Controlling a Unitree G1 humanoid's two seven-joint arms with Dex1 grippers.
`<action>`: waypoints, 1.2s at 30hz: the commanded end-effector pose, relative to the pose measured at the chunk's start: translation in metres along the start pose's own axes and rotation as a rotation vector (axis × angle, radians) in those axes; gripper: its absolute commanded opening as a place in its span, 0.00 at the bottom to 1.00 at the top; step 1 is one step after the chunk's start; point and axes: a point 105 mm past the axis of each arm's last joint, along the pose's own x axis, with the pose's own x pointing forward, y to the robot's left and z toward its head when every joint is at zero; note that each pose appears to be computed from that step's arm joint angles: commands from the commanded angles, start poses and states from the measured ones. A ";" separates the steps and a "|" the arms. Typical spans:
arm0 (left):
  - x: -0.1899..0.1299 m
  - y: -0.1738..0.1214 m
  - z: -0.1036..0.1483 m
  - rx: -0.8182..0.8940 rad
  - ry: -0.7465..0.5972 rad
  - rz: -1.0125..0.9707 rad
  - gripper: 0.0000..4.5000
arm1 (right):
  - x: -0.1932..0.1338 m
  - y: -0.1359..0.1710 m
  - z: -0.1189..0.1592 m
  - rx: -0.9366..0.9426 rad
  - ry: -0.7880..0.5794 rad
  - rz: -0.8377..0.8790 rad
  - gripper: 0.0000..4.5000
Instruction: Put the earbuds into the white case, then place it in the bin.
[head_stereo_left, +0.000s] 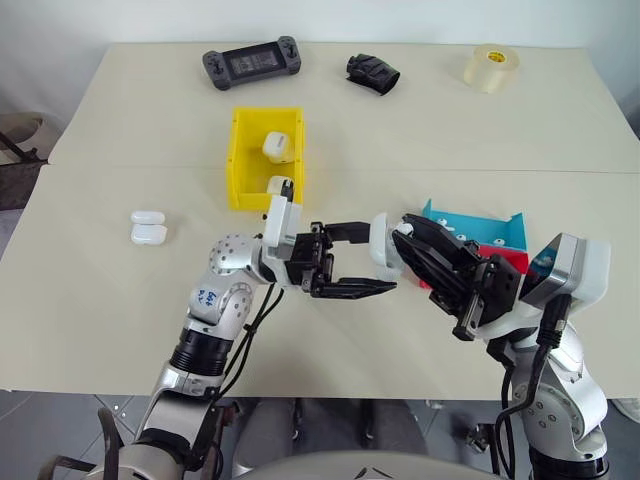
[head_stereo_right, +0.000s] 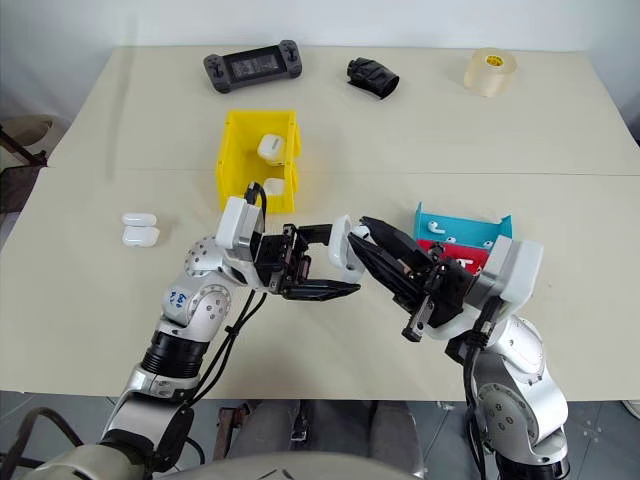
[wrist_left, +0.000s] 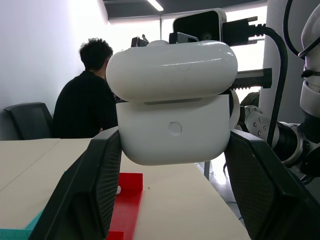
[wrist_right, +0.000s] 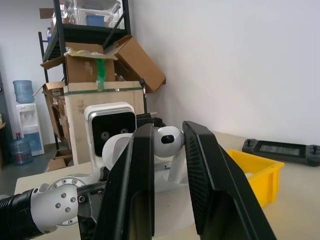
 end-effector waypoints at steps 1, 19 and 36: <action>0.004 0.005 0.021 0.075 -0.056 0.011 0.61 | 0.000 -0.003 0.001 -0.008 0.006 0.007 0.11; 0.003 0.000 0.020 0.061 -0.048 -0.016 0.61 | 0.009 -0.011 -0.004 -0.025 -0.025 0.027 0.11; 0.002 0.002 0.021 0.067 -0.079 0.011 0.61 | -0.005 -0.018 -0.009 -0.015 0.085 0.070 0.11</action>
